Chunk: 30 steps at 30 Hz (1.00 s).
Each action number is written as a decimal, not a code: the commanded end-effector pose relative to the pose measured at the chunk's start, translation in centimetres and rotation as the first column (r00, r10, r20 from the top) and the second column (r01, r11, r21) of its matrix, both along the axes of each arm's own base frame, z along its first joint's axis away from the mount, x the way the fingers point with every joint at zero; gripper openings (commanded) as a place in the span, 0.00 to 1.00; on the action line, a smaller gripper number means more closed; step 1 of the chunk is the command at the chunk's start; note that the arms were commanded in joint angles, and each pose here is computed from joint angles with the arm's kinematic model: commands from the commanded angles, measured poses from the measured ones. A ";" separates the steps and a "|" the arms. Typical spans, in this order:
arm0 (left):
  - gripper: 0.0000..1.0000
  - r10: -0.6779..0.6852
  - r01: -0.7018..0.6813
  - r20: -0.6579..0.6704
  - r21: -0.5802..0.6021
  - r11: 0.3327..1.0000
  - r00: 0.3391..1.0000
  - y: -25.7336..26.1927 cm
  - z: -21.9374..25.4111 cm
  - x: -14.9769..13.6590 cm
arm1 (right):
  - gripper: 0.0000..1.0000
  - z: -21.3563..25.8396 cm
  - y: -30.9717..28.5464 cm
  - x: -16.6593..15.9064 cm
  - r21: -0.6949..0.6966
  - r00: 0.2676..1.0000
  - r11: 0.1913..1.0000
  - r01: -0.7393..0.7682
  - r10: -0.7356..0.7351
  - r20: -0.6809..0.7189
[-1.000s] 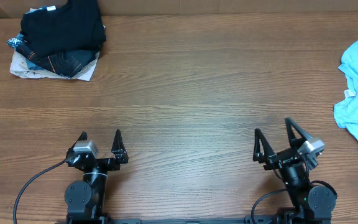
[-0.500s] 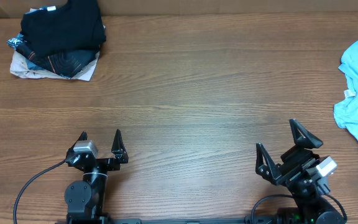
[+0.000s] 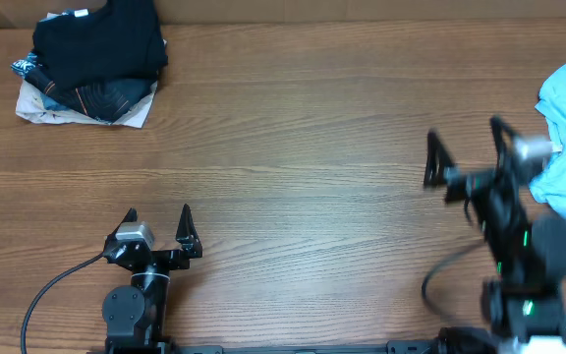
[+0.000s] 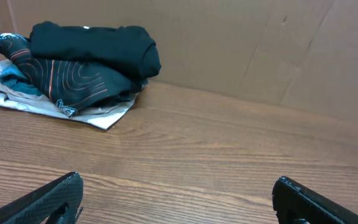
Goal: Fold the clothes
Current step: 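Reach the right gripper to the blue T-shirt and grasp it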
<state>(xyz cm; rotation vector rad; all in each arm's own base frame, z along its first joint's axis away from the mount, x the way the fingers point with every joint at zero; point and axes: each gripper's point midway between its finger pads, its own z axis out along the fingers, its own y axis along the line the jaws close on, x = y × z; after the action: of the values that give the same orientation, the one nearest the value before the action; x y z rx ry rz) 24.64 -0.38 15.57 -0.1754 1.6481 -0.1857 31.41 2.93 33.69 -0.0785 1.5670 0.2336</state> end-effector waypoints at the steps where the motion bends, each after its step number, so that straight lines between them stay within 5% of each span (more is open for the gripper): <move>1: 1.00 0.011 -0.011 0.008 0.027 1.000 1.000 0.2 0.0 0.0 | 1.00 0.5 -4.1 4.4 -0.043 0.982 0.988 0.147 -0.151 -0.118; 5: 1.00 0.011 -0.011 0.008 0.027 1.000 1.000 0.2 0.0 0.0 | 1.00 -3.5 -11.5 9.4 -0.051 0.878 0.955 0.293 -0.290 -0.381; 10: 1.00 0.011 -0.011 0.008 0.027 1.000 1.000 0.2 0.0 0.0 | 1.00 -8.6 -18.1 11.0 -0.058 0.742 0.912 0.407 -0.367 -0.561; 20: 1.00 0.011 -0.011 0.008 0.027 1.000 1.000 0.2 0.0 0.0 | 1.00 -16.5 -25.9 8.9 -0.119 0.533 0.815 0.567 -0.473 -0.701; 30: 1.00 0.011 -0.011 0.008 0.027 1.000 1.000 0.2 0.0 0.0 | 1.00 -24.2 -27.7 7.7 -0.128 0.389 0.800 0.586 -0.416 -0.822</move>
<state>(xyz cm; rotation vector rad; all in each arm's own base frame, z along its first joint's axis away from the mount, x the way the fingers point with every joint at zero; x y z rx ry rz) 24.64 -0.38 15.56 -0.1754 1.6481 -0.1857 38.58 -24.38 10.25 0.7929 2.4043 -0.1093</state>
